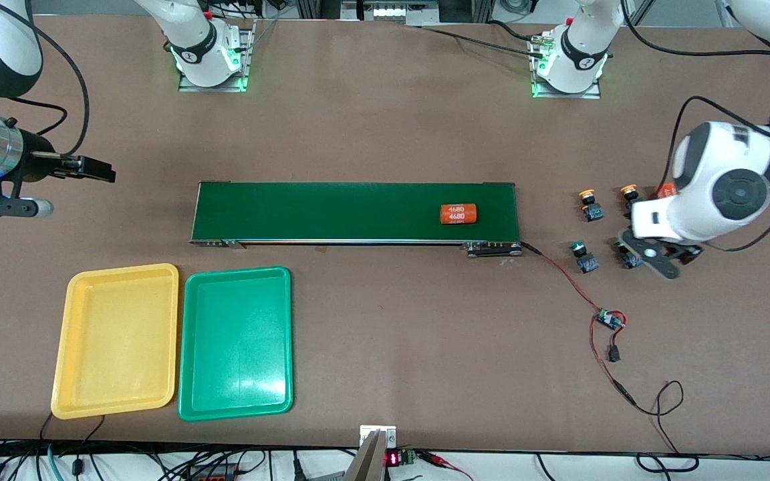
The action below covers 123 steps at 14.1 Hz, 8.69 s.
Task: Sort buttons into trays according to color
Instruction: 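Grasp a green-capped button with the left gripper while the right gripper approaches the belt, then carry the green-capped button with the left gripper and set it on the belt, then return the left gripper to the buttons and grasp another button, then place the held button on the belt with the left gripper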
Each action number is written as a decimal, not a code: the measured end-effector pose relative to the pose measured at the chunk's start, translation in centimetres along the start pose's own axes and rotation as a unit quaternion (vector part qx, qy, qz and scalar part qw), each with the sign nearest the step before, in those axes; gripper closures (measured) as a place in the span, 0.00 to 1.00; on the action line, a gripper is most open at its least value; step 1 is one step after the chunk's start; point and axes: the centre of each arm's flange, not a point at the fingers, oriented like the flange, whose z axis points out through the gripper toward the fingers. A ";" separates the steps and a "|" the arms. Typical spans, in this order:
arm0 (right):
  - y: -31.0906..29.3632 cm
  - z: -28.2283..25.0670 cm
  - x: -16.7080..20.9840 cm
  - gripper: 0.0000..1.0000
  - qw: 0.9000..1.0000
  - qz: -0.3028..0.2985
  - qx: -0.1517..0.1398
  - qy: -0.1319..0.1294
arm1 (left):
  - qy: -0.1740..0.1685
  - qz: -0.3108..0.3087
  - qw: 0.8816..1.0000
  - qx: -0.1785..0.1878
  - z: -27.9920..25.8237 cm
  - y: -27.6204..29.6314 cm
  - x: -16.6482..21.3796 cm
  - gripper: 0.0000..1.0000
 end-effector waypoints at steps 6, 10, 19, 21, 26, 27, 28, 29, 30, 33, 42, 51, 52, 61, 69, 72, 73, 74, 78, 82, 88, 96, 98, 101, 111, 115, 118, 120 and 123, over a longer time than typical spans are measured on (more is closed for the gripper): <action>0.4 6.7 -6.0 0.00 0.999 -0.004 -0.001 0.044 | -0.004 -0.290 0.957 -0.015 2.5 -1.4 -0.7 0.00; 0.3 8.8 -9.1 0.00 0.998 -0.007 -0.003 0.058 | 0.027 -0.415 0.909 -0.037 7.0 -3.6 -0.8 0.00; -7.1 10.4 -8.3 0.00 0.996 -0.028 -0.001 0.082 | 0.027 -0.506 0.855 -0.107 12.0 -5.1 -2.0 0.00; -9.6 10.8 -8.0 0.00 0.995 -0.010 0.019 0.095 | 0.025 -0.511 0.852 -0.109 12.2 -5.0 -1.9 0.00; -19.5 13.7 -8.8 0.00 0.992 0.004 0.031 0.122 | 0.014 -0.502 0.857 -0.116 13.5 -3.9 -0.9 0.00; -20.5 14.5 -8.8 0.00 0.992 0.002 0.031 0.121 | 0.013 -0.499 0.859 -0.117 13.6 -3.6 -0.6 0.00; -21.2 15.0 -8.8 0.00 0.992 0.008 0.031 0.120 | 0.012 -0.497 0.859 -0.118 13.7 -3.4 -0.4 0.00; -21.5 15.4 -8.8 0.00 0.992 0.011 0.030 0.118 | 0.010 -0.496 0.860 -0.119 13.9 -3.3 -0.3 0.00; -21.6 15.6 -8.7 0.00 0.993 0.012 0.030 0.117 | 0.009 -0.496 0.860 -0.120 14.1 -3.2 -0.3 0.00; -21.5 15.8 -8.6 0.00 0.993 0.013 0.029 0.115 | 0.007 -0.492 0.863 -0.118 14.4 -3.1 -0.2 0.00; -21.4 15.8 -8.6 0.00 0.993 0.017 0.029 0.115 | 0.016 -0.454 0.886 -0.096 14.0 -3.3 0.1 0.59; -21.4 15.8 -8.5 0.00 0.993 0.018 0.030 0.115 | 0.052 -0.295 0.953 -0.040 2.7 4.6 6.3 0.59; -21.4 15.8 -8.5 0.00 0.993 0.018 0.030 0.115 | 0.058 -0.272 0.960 -0.037 0.9 7.1 7.8 0.59; -21.3 15.8 -8.5 0.00 0.993 0.019 0.030 0.116 | 0.055 -0.200 0.975 -0.081 -2.5 23.6 13.8 0.59; -21.3 15.8 -8.5 0.00 0.993 0.020 0.030 0.115 | 0.024 -0.231 0.969 -0.091 0.2 31.4 14.8 0.59; -21.3 15.8 -8.5 0.00 0.993 0.020 0.030 0.115 | 0.028 -0.223 0.969 -0.098 1.2 32.5 15.3 0.52; -21.3 15.8 -8.5 0.00 0.993 0.020 0.030 0.115 | 0.032 -0.223 0.969 -0.098 1.0 32.5 15.4 0.46; -21.3 15.8 -8.5 0.00 0.993 0.020 0.030 0.115 | 0.041 -0.225 0.969 -0.098 0.4 32.2 15.6 0.34; -21.2 15.8 -8.4 0.00 0.993 0.021 0.030 0.115 | 0.087 -0.281 0.952 -0.084 -4.5 25.9 14.2 0.00; -21.2 15.8 -8.4 0.00 0.993 0.021 0.030 0.115 | 0.074 -0.397 0.909 -0.102 -0.4 11.8 8.8 0.00; -21.2 15.8 -8.4 0.00 0.993 0.021 0.030 0.115 | 0.078 -0.461 0.875 -0.124 10.1 3.3 6.7 0.00; -21.2 15.8 -8.4 0.00 0.993 0.021 0.030 0.115 | 0.053 -0.464 0.874 -0.136 13.0 3.6 6.9 0.11; -21.2 15.8 -8.4 0.00 0.993 0.021 0.030 0.115 | 0.042 -0.462 0.875 -0.138 13.5 4.1 6.7 0.20; -21.2 15.8 -8.4 0.00 0.993 0.021 0.030 0.115 | 0.033 -0.465 0.874 -0.137 13.2 4.0 6.5 0.49; -21.2 15.8 -8.4 0.00 0.993 0.021 0.030 0.115 | 0.059 -0.322 0.940 -0.100 -0.4 19.2 13.9 0.59; -21.2 15.8 -8.4 0.00 0.993 0.022 0.030 0.115 | 0.062 -0.249 0.962 -0.091 -2.1 28.9 16.3 0.59; -21.1 15.8 -8.4 0.00 0.993 0.022 0.030 0.115 | 0.048 -0.244 0.964 -0.091 -1.0 29.4 16.0 0.59; -21.1 15.8 -8.4 0.00 0.993 0.023 0.030 0.115 | 0.040 -0.243 0.965 -0.093 -0.1 29.7 15.9 0.59; -21.1 15.8 -8.4 0.00 0.993 0.023 0.030 0.115 | 0.034 -0.242 0.965 -0.095 0.5 29.8 15.9 0.59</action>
